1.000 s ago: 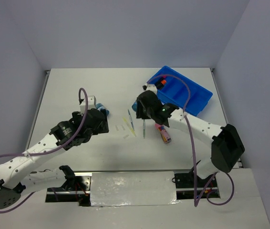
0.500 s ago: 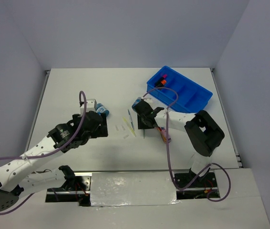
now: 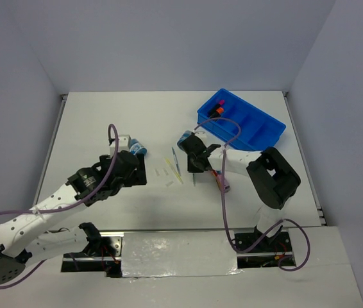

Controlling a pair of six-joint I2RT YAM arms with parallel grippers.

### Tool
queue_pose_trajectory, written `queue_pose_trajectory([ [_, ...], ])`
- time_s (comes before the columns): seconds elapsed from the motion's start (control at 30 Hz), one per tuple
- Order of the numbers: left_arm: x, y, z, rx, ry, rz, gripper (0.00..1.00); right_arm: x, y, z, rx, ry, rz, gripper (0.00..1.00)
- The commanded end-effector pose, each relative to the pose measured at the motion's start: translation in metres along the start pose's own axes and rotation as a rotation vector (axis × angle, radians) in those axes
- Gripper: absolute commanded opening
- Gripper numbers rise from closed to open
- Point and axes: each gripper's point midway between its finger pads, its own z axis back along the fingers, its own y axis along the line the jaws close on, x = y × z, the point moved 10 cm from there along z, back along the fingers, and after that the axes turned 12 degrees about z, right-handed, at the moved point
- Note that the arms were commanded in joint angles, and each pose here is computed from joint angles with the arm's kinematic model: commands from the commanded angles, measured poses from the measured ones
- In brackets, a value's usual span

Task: Sort the stationery into containers
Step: Pick up the pen from the center of the board.

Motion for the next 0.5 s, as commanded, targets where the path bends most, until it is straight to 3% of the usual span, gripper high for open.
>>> queue_pose_trajectory([
  [0.0,-0.002,-0.012,-0.012,-0.042,-0.015,0.08,0.99,0.002,-0.007,0.021,-0.011,-0.053,-0.046,0.08],
  [0.03,-0.007,-0.017,-0.02,-0.04,0.011,0.091,0.99,0.009,-0.009,0.037,0.01,-0.1,-0.065,0.0],
  [0.2,-0.018,-0.043,-0.059,0.036,0.046,0.181,0.98,0.012,-0.014,0.09,0.045,-0.203,-0.059,0.0],
  [0.33,-0.029,-0.058,-0.1,0.235,0.066,0.188,0.91,0.01,-0.02,0.13,0.104,-0.282,-0.048,0.0],
  [0.47,-0.033,-0.074,-0.127,0.29,0.075,0.217,0.81,0.004,-0.03,0.169,0.156,-0.366,-0.051,0.0],
])
